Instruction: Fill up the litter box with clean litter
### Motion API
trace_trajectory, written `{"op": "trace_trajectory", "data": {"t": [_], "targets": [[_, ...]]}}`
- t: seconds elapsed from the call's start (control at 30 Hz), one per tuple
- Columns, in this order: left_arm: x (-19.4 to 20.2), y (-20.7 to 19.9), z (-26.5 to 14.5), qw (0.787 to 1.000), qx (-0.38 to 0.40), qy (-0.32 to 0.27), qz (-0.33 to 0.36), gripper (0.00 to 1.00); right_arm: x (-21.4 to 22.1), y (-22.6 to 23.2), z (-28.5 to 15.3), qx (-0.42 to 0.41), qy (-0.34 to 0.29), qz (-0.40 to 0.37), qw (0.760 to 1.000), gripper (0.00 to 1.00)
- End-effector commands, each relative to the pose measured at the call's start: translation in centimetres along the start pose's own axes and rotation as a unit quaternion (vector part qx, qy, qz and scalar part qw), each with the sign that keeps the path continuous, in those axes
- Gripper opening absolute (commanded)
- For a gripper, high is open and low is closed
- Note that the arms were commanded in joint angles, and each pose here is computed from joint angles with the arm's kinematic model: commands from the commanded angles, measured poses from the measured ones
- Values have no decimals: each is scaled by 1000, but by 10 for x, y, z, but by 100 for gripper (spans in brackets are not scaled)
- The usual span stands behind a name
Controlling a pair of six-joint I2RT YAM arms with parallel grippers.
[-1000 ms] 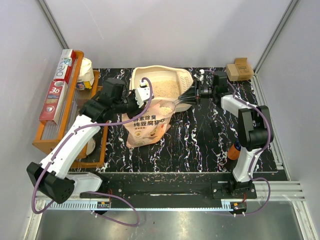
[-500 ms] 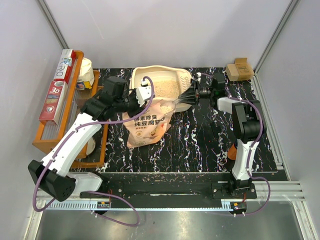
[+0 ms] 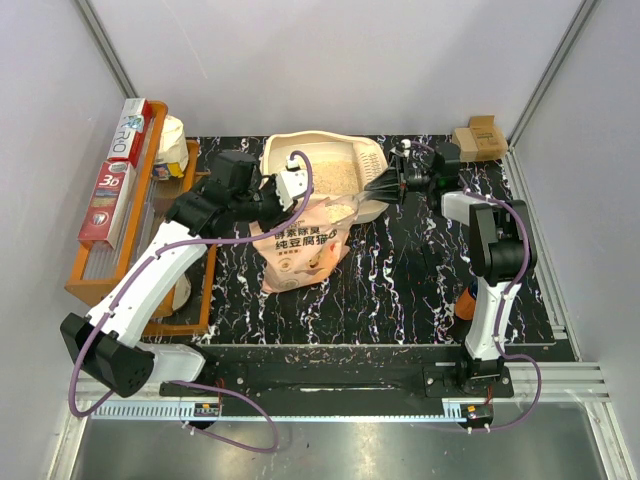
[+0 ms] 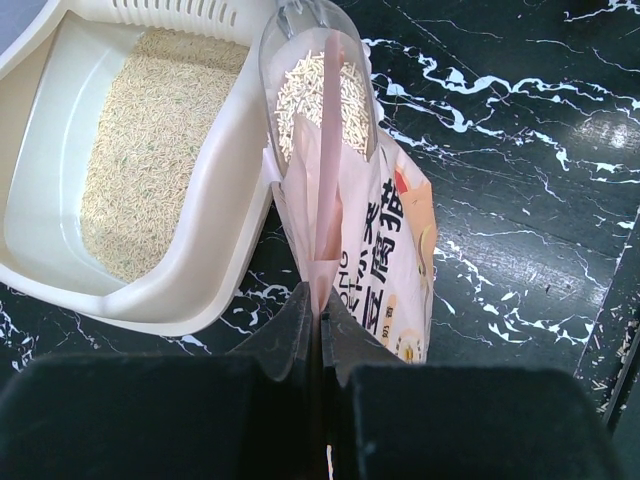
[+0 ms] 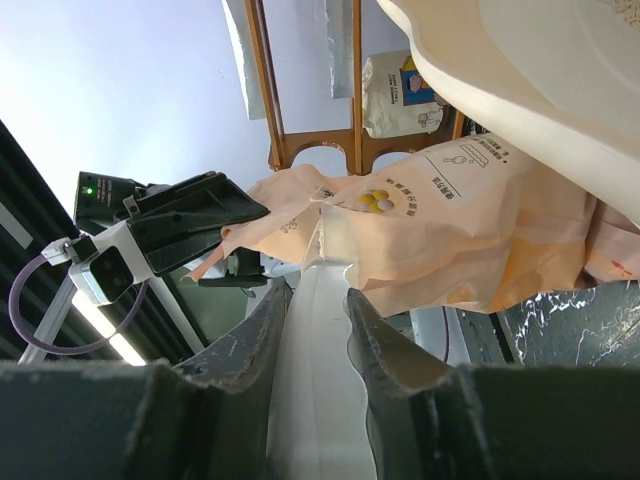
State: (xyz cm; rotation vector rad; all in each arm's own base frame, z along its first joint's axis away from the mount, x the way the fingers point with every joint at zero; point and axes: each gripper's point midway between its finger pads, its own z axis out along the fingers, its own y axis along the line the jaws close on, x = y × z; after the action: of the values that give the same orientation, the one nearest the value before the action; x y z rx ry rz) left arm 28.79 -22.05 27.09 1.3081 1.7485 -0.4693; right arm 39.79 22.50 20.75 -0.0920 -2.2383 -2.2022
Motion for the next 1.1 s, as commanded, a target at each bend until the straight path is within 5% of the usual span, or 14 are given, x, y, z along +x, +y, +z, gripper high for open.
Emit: {"op": "trace_trajectory", "data": {"t": [0.0, 1.07], "targets": [[-29, 15, -20, 998, -35, -32, 29, 0, -26, 27, -22, -12, -47, -64, 997, 0], [-20, 19, -15, 999, -44, -18, 23, 0, -63, 56, -31, -1, -93, -85, 992, 0]]}}
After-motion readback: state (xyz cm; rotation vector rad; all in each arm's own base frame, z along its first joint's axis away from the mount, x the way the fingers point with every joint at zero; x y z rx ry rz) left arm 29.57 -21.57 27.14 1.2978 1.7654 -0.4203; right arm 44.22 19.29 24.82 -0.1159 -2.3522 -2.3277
